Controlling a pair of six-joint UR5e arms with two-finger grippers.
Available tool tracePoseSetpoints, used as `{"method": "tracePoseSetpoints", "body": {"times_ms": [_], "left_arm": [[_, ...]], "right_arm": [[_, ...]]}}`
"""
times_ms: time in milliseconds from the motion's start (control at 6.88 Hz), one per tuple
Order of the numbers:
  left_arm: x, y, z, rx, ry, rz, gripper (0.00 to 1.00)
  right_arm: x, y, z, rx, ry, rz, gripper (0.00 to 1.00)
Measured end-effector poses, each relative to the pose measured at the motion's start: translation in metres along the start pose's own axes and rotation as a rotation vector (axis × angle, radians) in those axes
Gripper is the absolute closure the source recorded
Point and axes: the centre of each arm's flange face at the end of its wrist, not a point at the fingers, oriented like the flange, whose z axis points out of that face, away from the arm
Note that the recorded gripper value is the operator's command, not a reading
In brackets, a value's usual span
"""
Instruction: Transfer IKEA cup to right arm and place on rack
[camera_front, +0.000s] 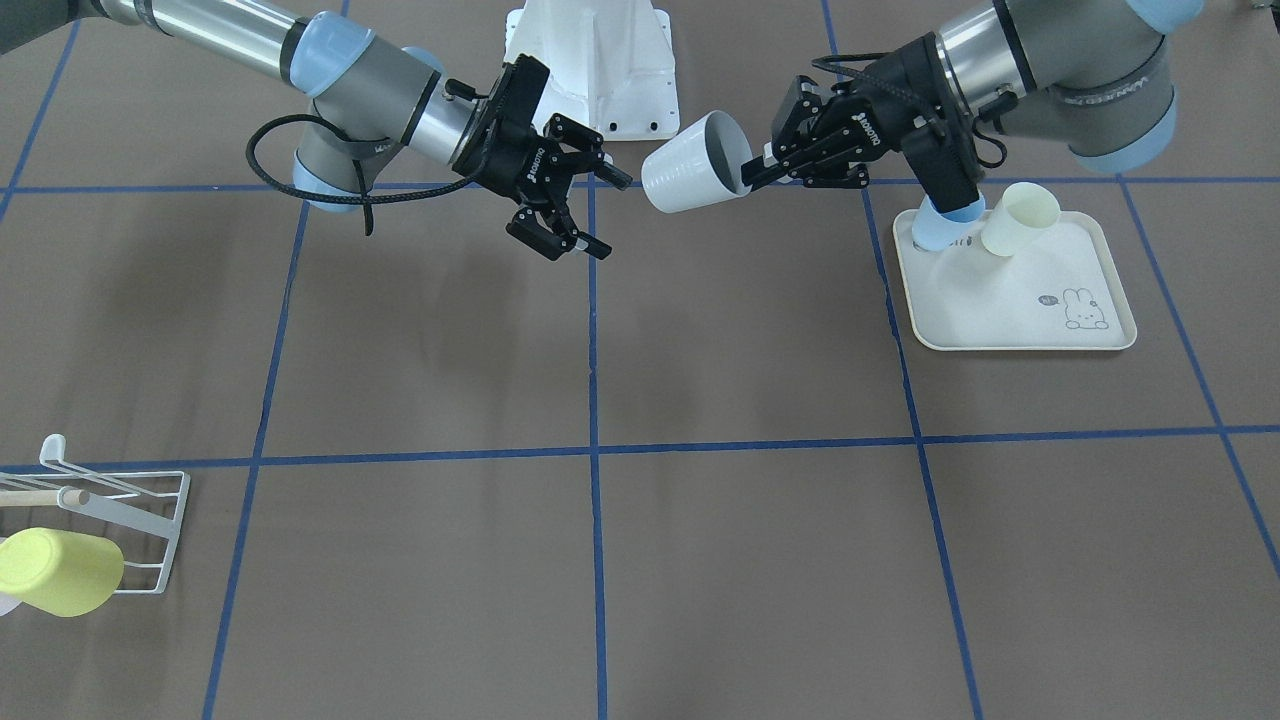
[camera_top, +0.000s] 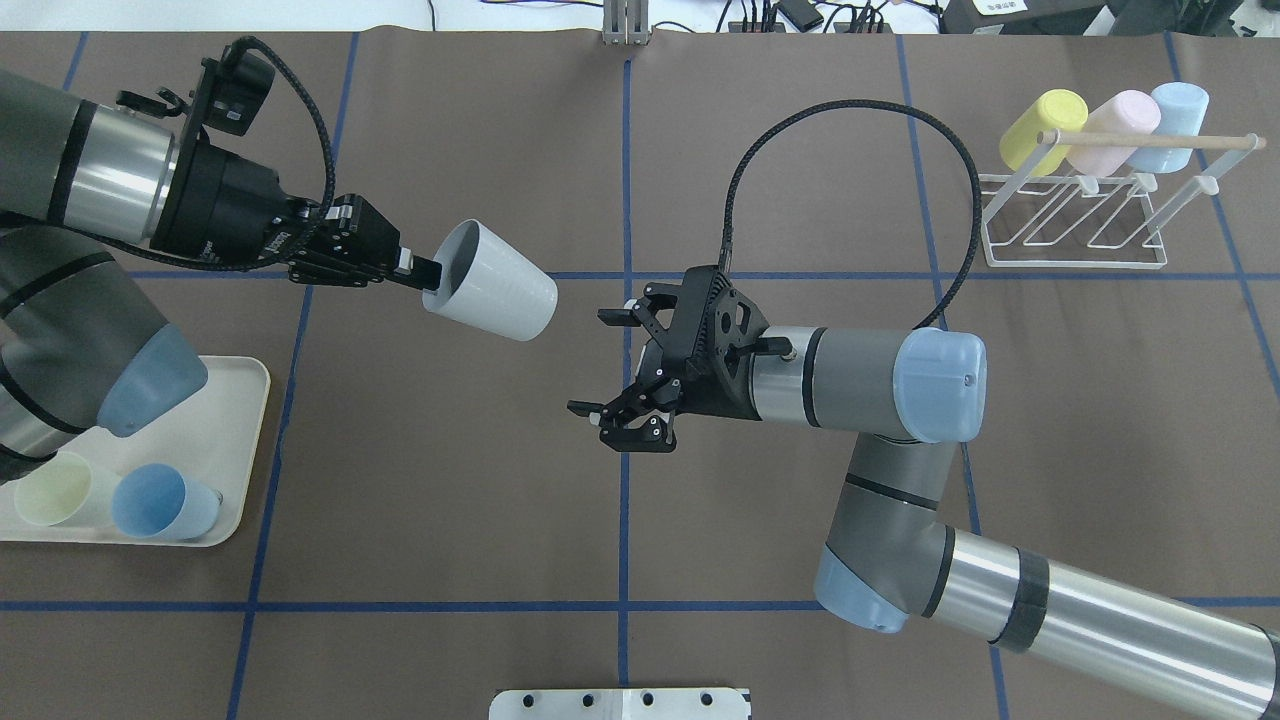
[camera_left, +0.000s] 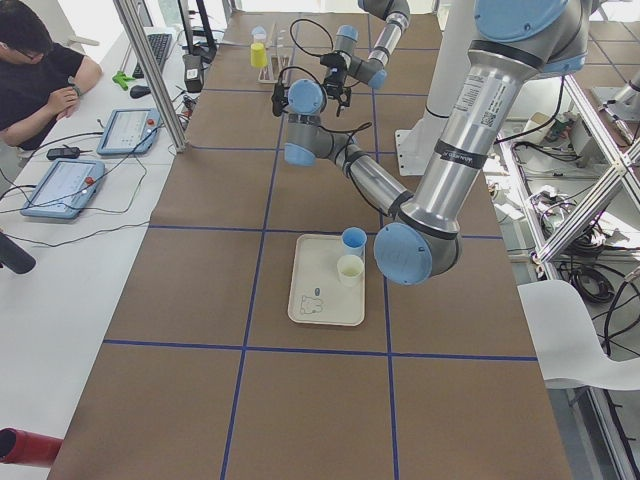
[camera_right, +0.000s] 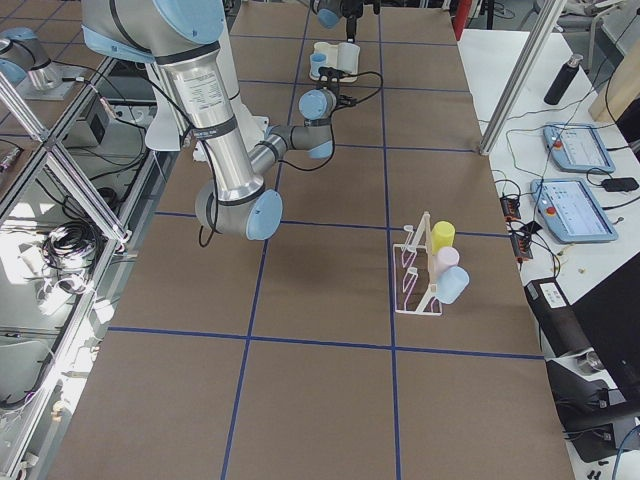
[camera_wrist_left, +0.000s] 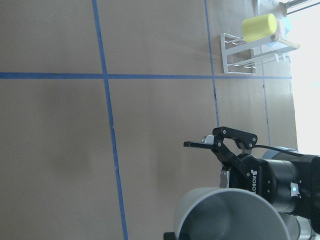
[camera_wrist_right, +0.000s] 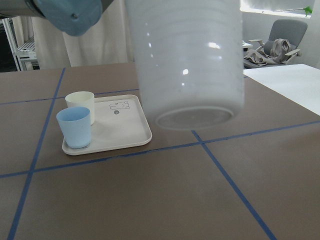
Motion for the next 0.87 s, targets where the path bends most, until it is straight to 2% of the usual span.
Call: {"method": "tracePoseSetpoints", "body": {"times_ms": [291, 872], "left_arm": [[-0.007, 0.009, 0.025, 0.024, 0.022, -0.028, 1.00], [-0.012, 0.027, 0.051, -0.012, 0.023, -0.044, 1.00]], "right_arm": [[-0.003, -0.005, 0.000, 0.022, -0.006, -0.003, 0.01], [-0.004, -0.007, -0.001, 0.038, -0.007, -0.006, 0.01]]}}
